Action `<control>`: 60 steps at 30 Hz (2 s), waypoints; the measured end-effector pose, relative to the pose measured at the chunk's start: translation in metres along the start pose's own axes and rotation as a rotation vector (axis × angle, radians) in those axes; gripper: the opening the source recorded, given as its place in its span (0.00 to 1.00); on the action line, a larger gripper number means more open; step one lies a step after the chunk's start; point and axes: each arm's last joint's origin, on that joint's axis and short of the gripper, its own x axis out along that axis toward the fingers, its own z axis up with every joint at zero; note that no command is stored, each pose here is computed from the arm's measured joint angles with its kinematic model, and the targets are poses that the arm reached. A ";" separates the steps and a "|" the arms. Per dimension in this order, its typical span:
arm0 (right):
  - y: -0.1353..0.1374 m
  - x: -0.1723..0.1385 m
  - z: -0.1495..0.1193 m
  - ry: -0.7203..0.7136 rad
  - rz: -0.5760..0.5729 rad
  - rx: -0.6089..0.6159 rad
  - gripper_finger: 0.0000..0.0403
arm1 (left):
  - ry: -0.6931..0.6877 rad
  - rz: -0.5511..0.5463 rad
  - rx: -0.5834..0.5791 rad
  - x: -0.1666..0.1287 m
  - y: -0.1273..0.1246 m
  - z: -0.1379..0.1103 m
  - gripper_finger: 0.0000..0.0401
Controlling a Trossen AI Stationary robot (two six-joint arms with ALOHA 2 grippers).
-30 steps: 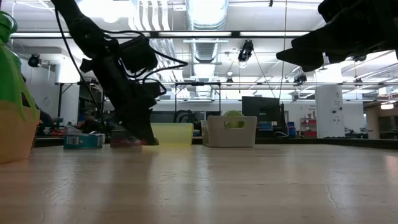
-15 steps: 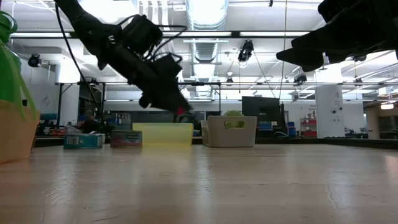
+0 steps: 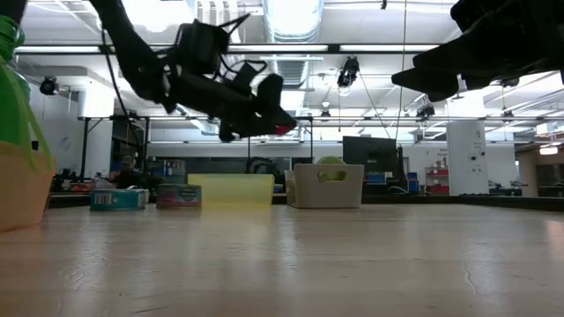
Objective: Pick & Place Food Item
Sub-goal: Put the red strawberry into the gray bin, then put the apple into the gray bin
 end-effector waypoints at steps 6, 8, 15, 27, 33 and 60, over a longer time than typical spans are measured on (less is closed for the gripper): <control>0.000 0.000 0.000 0.000 0.000 0.000 0.76 | -0.006 -0.006 0.022 0.033 -0.010 -0.003 0.55; 0.000 0.000 0.000 0.000 0.000 0.000 0.76 | 0.044 -0.004 0.059 0.044 -0.013 -0.006 0.55; 0.000 0.000 0.000 0.000 0.000 0.000 0.76 | 0.241 0.031 0.155 0.072 -0.021 0.001 0.55; 0.000 0.000 0.000 0.000 -0.001 -0.002 0.76 | 0.363 0.068 0.111 0.087 0.001 0.001 0.55; 0.000 0.000 0.000 0.000 -0.001 -0.006 0.76 | 0.381 0.017 0.099 0.086 0.002 0.000 0.55; 0.000 0.000 0.000 0.000 -0.001 -0.001 0.76 | 0.416 0.025 0.076 0.073 0.001 0.018 0.81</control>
